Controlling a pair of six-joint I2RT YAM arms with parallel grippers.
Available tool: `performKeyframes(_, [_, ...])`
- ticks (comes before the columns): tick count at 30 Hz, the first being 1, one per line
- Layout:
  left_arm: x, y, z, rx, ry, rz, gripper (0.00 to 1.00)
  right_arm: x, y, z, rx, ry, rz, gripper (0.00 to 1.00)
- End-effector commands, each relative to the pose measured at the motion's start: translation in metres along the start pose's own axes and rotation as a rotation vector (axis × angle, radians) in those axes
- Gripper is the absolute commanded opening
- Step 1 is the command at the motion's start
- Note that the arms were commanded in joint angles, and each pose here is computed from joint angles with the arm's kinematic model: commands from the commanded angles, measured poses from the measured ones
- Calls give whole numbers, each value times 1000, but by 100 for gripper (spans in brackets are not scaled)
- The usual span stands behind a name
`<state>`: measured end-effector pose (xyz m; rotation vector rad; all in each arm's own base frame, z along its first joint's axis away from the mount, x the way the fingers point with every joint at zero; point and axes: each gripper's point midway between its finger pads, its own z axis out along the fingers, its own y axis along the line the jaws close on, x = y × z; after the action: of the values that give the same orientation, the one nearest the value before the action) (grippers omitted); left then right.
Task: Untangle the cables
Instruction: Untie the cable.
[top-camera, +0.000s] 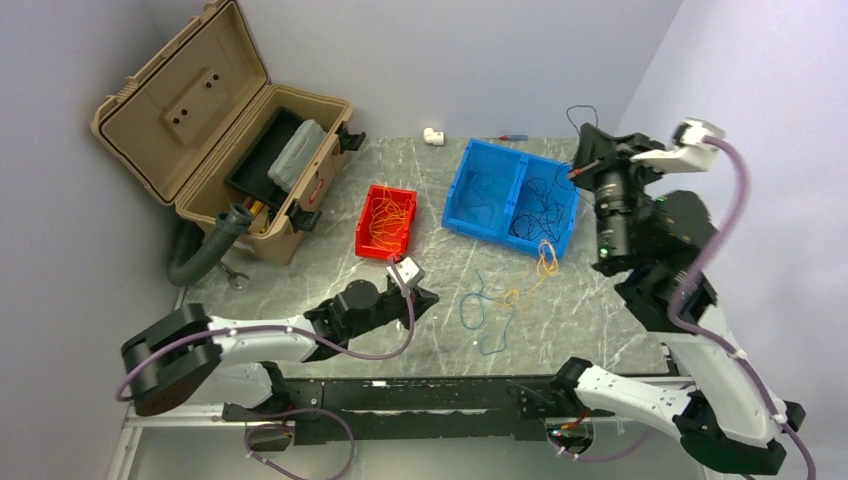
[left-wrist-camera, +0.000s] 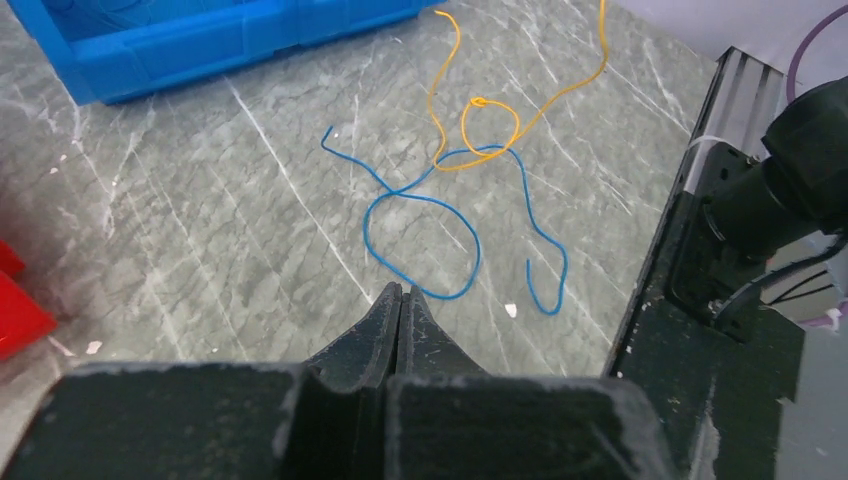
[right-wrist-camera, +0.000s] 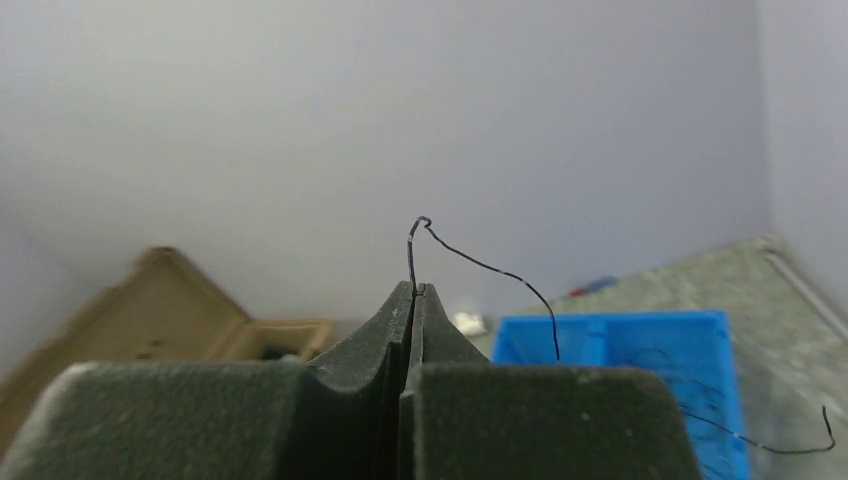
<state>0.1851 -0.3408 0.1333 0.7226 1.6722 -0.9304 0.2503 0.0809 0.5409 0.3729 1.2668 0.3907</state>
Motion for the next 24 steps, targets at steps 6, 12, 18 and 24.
performKeyframes(6, [-11,-3,-33,-40,186,4,0,48,-54,41,213,83,-173,0])
performKeyframes(12, [-24,3,-51,-81,145,15,0,71,-72,52,227,146,-165,0])
performKeyframes(18, [-36,3,-52,-79,121,52,10,76,-69,57,202,189,-151,0])
performKeyframes(24, [-74,-16,-19,16,-18,112,68,54,-43,48,96,184,-68,0])
